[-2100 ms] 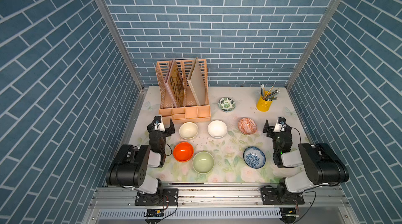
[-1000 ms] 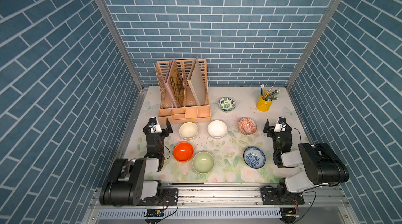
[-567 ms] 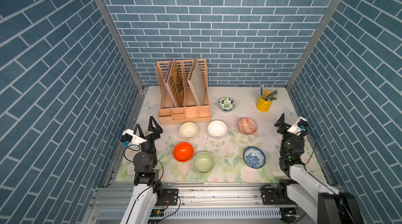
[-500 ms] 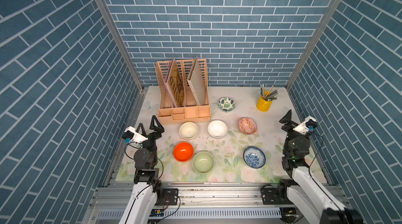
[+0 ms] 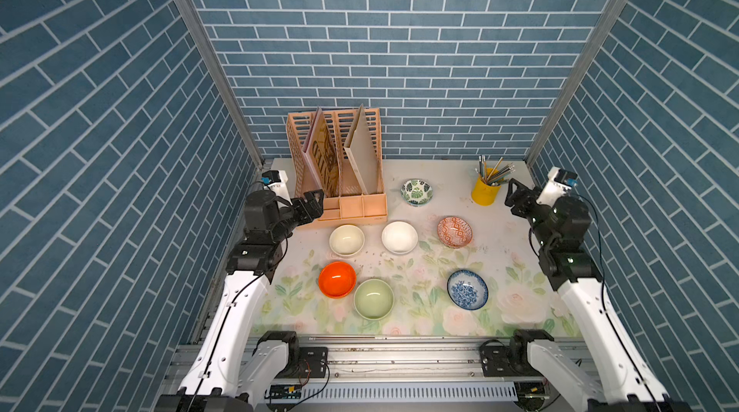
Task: Stack the bowls
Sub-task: Pick up the bowl from the center of the board.
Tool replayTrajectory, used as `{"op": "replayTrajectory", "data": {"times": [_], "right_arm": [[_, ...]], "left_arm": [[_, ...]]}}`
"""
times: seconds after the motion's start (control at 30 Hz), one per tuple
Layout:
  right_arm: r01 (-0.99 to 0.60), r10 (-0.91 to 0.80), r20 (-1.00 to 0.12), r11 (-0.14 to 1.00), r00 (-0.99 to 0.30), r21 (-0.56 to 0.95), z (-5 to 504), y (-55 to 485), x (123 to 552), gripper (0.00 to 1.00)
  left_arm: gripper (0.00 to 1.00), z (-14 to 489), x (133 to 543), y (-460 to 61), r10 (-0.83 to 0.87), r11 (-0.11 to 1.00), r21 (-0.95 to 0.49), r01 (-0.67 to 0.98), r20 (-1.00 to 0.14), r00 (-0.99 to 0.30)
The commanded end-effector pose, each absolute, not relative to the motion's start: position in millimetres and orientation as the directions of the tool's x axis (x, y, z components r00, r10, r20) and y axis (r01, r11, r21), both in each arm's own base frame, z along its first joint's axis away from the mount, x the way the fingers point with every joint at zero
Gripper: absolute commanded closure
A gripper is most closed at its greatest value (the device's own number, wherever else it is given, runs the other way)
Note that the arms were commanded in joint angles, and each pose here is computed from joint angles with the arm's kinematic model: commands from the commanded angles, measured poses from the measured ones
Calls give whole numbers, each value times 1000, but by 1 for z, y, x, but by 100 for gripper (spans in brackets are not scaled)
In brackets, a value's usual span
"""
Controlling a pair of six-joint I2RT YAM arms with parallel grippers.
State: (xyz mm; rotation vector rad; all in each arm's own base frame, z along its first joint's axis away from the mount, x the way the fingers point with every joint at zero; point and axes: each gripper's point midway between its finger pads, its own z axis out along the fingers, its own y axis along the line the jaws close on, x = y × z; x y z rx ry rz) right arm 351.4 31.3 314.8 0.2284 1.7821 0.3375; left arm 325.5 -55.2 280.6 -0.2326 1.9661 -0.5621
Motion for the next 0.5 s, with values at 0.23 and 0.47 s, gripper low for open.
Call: {"op": "replayTrajectory", "data": {"times": [0.23, 0.47], "right_arm": [[24, 279, -699, 936, -659, 351, 223, 58, 354, 26], [81, 252, -599, 951, -760, 297, 184, 61, 361, 27]], "left_arm": [[12, 249, 282, -37, -338, 922, -387, 25, -834, -436], [13, 248, 280, -36, -343, 921, -389, 17, -832, -435]]}}
